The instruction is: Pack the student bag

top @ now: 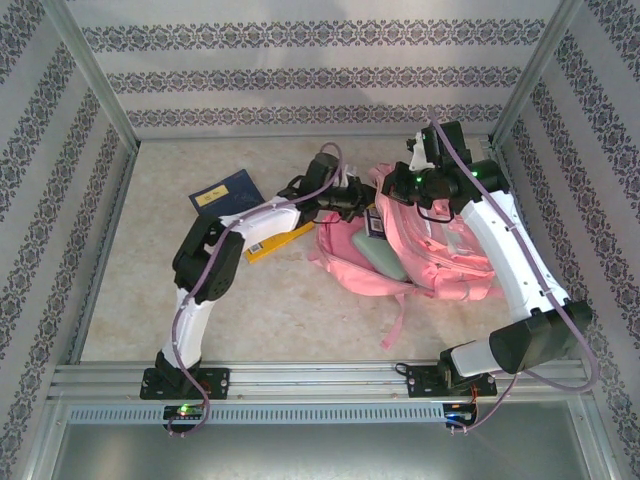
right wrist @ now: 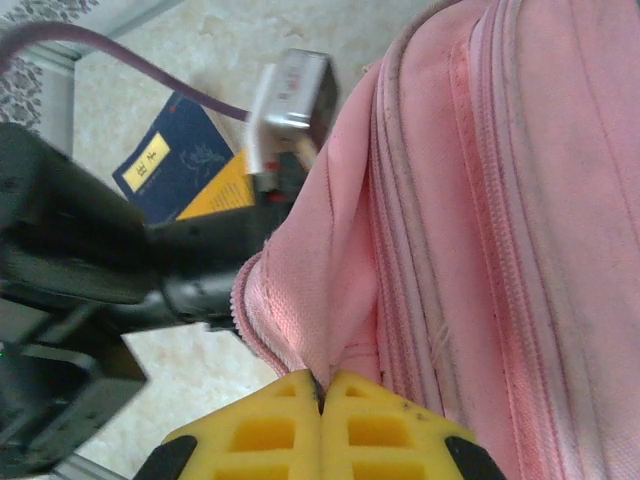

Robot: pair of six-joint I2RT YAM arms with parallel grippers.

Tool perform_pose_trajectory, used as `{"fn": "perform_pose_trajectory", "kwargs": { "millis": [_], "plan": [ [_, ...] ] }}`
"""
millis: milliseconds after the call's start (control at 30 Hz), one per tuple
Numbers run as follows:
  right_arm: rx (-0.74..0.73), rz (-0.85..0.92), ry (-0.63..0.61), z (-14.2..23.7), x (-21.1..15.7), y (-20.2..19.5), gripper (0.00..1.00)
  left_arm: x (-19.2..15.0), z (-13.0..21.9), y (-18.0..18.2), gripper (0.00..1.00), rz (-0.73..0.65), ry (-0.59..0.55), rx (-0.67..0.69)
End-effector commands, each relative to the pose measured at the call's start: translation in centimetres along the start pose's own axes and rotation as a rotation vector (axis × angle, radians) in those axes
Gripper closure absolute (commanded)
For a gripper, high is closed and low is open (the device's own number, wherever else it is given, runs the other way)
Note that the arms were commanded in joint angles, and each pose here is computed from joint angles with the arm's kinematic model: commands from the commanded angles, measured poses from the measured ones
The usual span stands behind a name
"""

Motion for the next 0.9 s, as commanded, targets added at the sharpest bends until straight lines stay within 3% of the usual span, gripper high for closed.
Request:
{"fn": "perform_pose_trajectory", "kwargs": {
  "millis": [0, 100, 267, 367, 633, 867],
  "plan": [
    [0.135, 0.005, -0.103, 0.8, 1.1, 2.5, 1.0, -0.1, -2.4, -1.9, 0.88, -0.056, -0.042, -0.068],
    [0.121, -0.005, -0.111, 0.6, 1.1, 2.1, 1.0, -0.7, -4.8, -1.0, 0.57, -0.035, -0.056, -0.138],
    [0.097, -0.01, -0.11, 0.7, 0.8, 1.2, 1.0, -1.1, -5.8, -2.1, 0.37, -0.07, -0.044, -0.235],
    [0.078, -0.015, -0.119, 1.0, 0.8, 0.4, 1.0, -1.0, -4.6, -3.2, 0.32, -0.138, -0.027, -0.202],
    [0.048, -0.013, -0.123, 1.0, 1.0, -0.6, 1.0, 0.2, 1.3, 0.9, 0.3, -0.083, -0.08, -0.046],
    [0.04, -0.007, -0.12, 0.8, 0.9, -0.9, 1.0, 0.4, 3.6, 1.4, 0.28, -0.105, -0.047, 0.018]
  ]
}}
Point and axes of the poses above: each hand's point on the last joint's axis, 136 mm out from that joint toward the fingers, its own z axis back along the fingers, its own y axis along the line the jaws close on, x = y × z, the point moved 8 cm from there along z, back along the fingers, and after that the axes turned 7 degrees about -z, right-handed, at the moved point
